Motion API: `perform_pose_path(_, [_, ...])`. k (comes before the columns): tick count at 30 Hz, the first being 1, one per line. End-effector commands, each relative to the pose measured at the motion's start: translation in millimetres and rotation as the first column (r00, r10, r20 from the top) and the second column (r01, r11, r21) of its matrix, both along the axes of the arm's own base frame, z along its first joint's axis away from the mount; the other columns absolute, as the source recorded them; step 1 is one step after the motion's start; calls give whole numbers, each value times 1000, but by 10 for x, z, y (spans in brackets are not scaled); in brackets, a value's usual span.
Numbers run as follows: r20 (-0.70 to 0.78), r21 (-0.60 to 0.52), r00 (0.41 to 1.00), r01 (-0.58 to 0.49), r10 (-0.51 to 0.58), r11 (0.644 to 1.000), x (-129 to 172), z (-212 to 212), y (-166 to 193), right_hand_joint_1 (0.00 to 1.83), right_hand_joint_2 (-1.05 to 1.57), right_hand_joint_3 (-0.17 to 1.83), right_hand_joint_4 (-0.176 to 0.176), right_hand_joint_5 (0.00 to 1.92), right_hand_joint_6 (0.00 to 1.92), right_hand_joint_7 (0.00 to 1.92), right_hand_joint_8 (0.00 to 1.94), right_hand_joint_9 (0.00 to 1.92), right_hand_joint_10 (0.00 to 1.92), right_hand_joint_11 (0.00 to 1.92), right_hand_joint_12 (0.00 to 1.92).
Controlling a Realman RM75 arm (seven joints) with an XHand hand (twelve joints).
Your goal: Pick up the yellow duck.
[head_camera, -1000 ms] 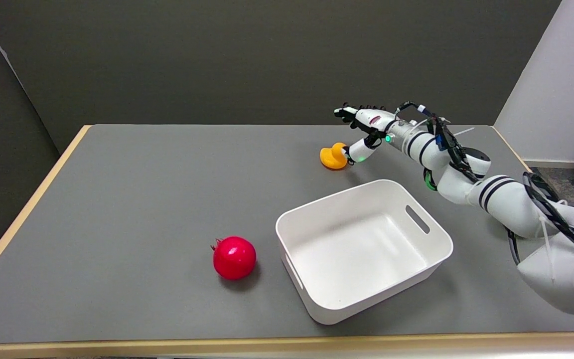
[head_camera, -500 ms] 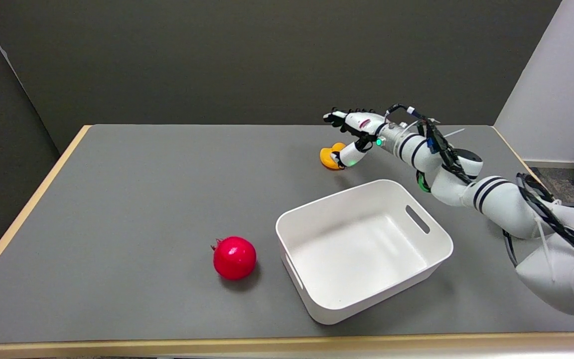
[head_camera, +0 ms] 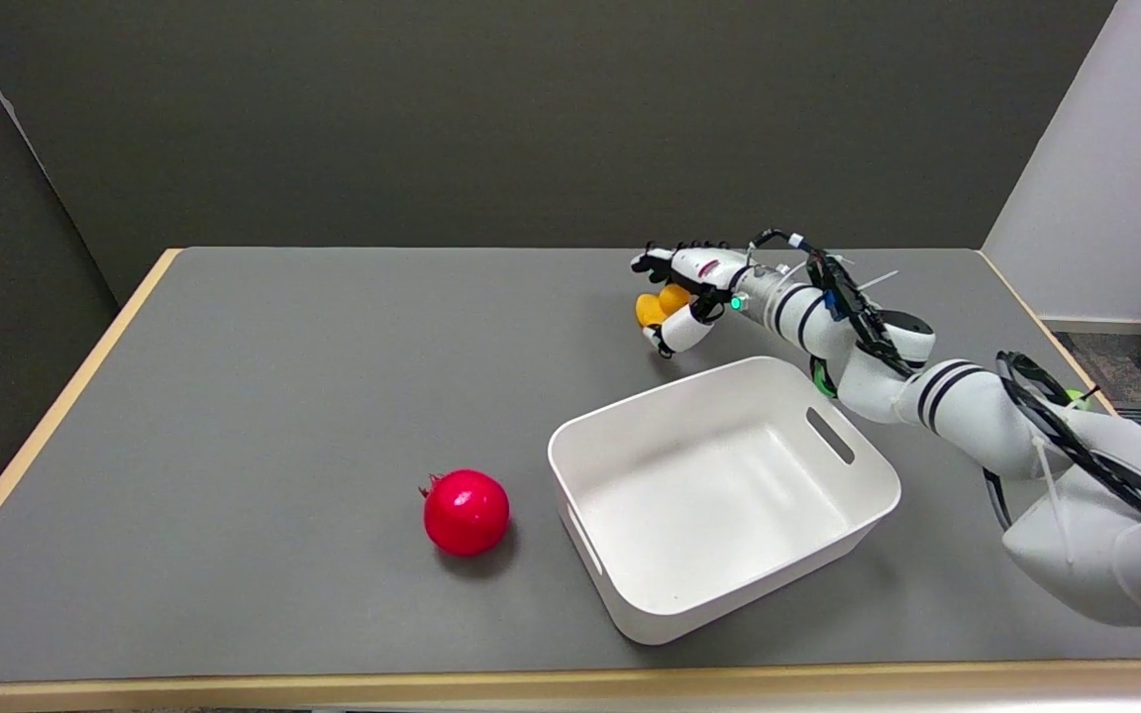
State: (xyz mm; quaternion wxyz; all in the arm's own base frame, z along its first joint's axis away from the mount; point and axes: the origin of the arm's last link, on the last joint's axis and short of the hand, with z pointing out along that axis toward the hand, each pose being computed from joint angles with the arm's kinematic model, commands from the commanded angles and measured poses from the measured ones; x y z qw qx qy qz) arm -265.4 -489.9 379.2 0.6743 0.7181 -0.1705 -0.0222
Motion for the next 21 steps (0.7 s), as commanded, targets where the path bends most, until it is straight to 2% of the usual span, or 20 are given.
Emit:
perform_pose_path(1, [12,6,999,30,-30,1000,-137,-102,26,848,679,954,11,232,454,414,450,383,879,217,1480])
perform_pose_path(7, [14,8,1000,20,-20,1000,-113,-101,20,928,822,882,9,347,1017,601,835,556,1121,225,1642])
perform_pose_path(10, [16,7,1000,20,-20,1000,-118,-91,27,955,856,833,4,371,1158,631,960,588,1175,172,1734])
perform_pose_path(12, [15,5,1000,20,-21,1000,-123,-79,34,1127,1336,-10,-105,452,1714,750,1428,683,1210,132,1840])
perform_pose_path(14, [16,4,1000,21,-21,1000,-128,-72,40,1136,1292,55,-103,471,1692,765,1404,662,1230,145,1912])
perform_pose_path(18, [29,5,999,14,-14,1000,-127,-57,55,1134,1323,-12,-110,479,1654,780,1440,724,1306,333,1910])
perform_pose_path(21, [39,7,999,6,-7,1000,-119,-53,68,1141,1314,-2,-117,483,1639,788,1437,732,1314,380,1911])
